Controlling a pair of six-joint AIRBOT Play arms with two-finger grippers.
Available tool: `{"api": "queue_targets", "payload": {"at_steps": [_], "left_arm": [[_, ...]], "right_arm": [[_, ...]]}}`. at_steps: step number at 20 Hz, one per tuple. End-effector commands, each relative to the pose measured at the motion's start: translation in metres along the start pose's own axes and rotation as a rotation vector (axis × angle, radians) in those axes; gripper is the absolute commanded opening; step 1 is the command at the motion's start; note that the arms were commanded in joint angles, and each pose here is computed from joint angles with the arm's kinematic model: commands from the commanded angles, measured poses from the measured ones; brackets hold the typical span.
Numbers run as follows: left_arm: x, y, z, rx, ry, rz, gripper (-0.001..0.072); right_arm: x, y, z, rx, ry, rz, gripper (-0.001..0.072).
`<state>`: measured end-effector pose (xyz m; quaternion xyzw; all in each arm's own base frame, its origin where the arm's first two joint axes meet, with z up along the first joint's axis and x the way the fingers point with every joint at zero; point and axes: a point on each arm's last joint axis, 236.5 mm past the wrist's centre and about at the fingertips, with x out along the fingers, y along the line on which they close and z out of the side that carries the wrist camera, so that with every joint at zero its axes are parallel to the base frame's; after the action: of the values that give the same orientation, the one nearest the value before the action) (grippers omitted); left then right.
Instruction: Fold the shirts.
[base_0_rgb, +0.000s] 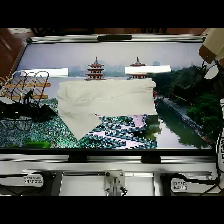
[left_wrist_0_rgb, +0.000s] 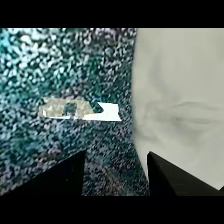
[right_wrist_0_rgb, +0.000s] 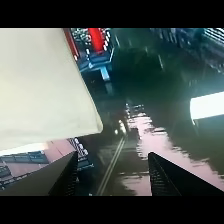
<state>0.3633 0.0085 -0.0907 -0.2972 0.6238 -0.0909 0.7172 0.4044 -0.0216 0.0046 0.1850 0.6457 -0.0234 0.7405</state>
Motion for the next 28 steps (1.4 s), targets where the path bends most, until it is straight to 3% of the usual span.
{"api": "queue_targets", "payload": {"at_steps": [1,6,7,8,9,22,23,24,28], "left_arm": [[0.014,-0.012,0.008,0.016,-0.049,-0.017,0.0452],[0.037,-0.027,0.012,0.034,-0.054,0.003,0.0445],[0.042,-0.029,0.009,0.036,-0.04,0.001,0.0328],[0.044,-0.031,0.008,0.037,-0.034,0.001,0.0137],[0.044,-0.033,0.008,0.037,-0.034,-0.001,0.0038],[0.032,-0.045,0.004,0.064,-0.034,-0.017,0.0038],[0.03,-0.045,0.005,0.066,-0.038,-0.017,0.0038],[0.029,-0.046,0.005,0.068,-0.041,-0.018,0.0038],[0.024,-0.05,0.007,0.078,-0.055,-0.019,0.0038]], "right_arm": [[0.001,0.002,-0.003,-0.005,0.012,0.012,0.0549],[0.003,0.001,-0.011,-0.015,0.042,0.009,0.055],[0.006,-0.001,-0.011,-0.017,0.041,0.006,0.055],[0.012,-0.002,-0.011,-0.012,0.036,0.006,0.055],[0.02,-0.001,-0.013,-0.004,0.042,0.018,0.0652],[0.123,0.037,-0.046,0.018,0.262,0.157,0.0664],[0.124,0.038,-0.044,0.022,0.252,0.161,0.0632],[0.125,0.038,-0.041,0.023,0.241,0.161,0.0555],[0.124,0.047,-0.034,0.07,0.213,0.196,0.0077]]}}
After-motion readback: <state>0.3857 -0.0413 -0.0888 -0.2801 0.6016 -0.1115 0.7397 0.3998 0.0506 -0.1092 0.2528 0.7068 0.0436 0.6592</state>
